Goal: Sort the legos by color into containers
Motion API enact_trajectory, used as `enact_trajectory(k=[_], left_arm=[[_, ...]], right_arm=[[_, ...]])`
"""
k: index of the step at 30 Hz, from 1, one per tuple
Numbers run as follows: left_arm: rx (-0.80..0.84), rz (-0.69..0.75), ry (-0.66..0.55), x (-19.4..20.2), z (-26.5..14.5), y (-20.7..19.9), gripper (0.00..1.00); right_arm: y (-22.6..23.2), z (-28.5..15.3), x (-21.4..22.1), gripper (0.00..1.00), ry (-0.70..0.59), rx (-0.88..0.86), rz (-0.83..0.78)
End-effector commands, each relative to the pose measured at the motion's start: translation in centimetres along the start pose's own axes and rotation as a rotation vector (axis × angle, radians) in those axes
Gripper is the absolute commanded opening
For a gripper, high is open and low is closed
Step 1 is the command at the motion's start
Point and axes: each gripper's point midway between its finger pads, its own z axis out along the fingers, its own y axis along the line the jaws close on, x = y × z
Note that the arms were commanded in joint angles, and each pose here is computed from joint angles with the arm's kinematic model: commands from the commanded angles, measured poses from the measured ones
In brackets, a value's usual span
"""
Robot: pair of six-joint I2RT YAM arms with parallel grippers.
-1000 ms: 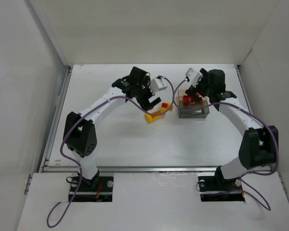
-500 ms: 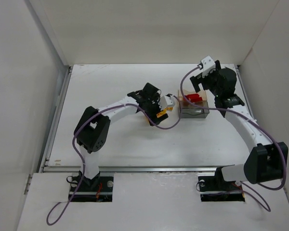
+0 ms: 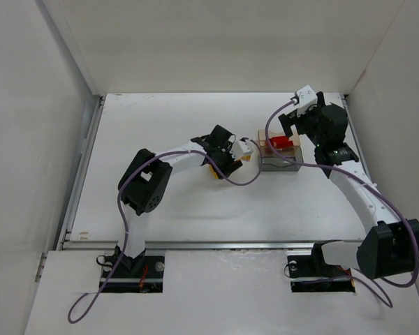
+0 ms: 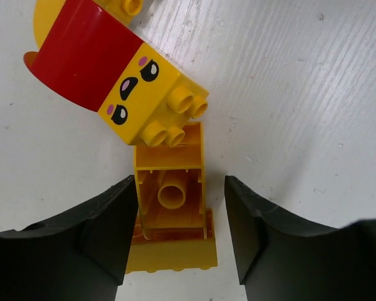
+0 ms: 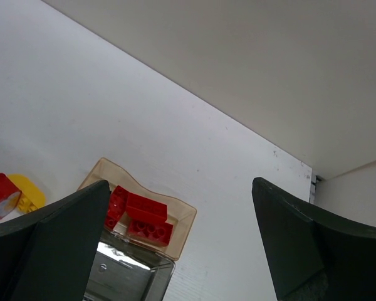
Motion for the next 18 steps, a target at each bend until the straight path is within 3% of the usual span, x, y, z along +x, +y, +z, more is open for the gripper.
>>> enact_trajectory(k=[1,6,7,9,10,15,18], left_arm=[[-0.033,-0.024,-0.051,-2.0,-0.6,0.8,0.52],[-0.006,-0.061,-0.087,-3.3,-0.8,0.4,0.35],[-0.002,-0.073,-0.079,-3.2,-0.7,0.4,0.29],[-0.001,-0.074,-0.077,-3.3,-0.8,0.4,0.05],[-0.009,-0.089,-0.063,-3.2,-1.0,0.5,0.00],[-0.015,-0.109,-0.008,-2.2,-2.5,0.6,0.00],[-0.046,-0.120,-0.044,-3.5,-5.1,1.9,0.00]], right_arm=[[-0.6,-0.7,-1.2,1.00,-0.051,0.032,0.001],[-0.5,-0.9,-1.0,1.00,-0.050,0.032,0.001],[-0.5,-0.9,-1.0,1.00,-0.050,0.032,0.001],[-0.3,-0.9,-0.6,1.00,-0.041,0.028,0.002],[-0.3,-0.9,-0.6,1.00,-0.041,0.028,0.002],[-0.4,-1.1,-0.9,1.00,-0.050,0.031,0.024],[-1.0,-1.5,-1.7,1.00,-0.061,0.059,0.033]])
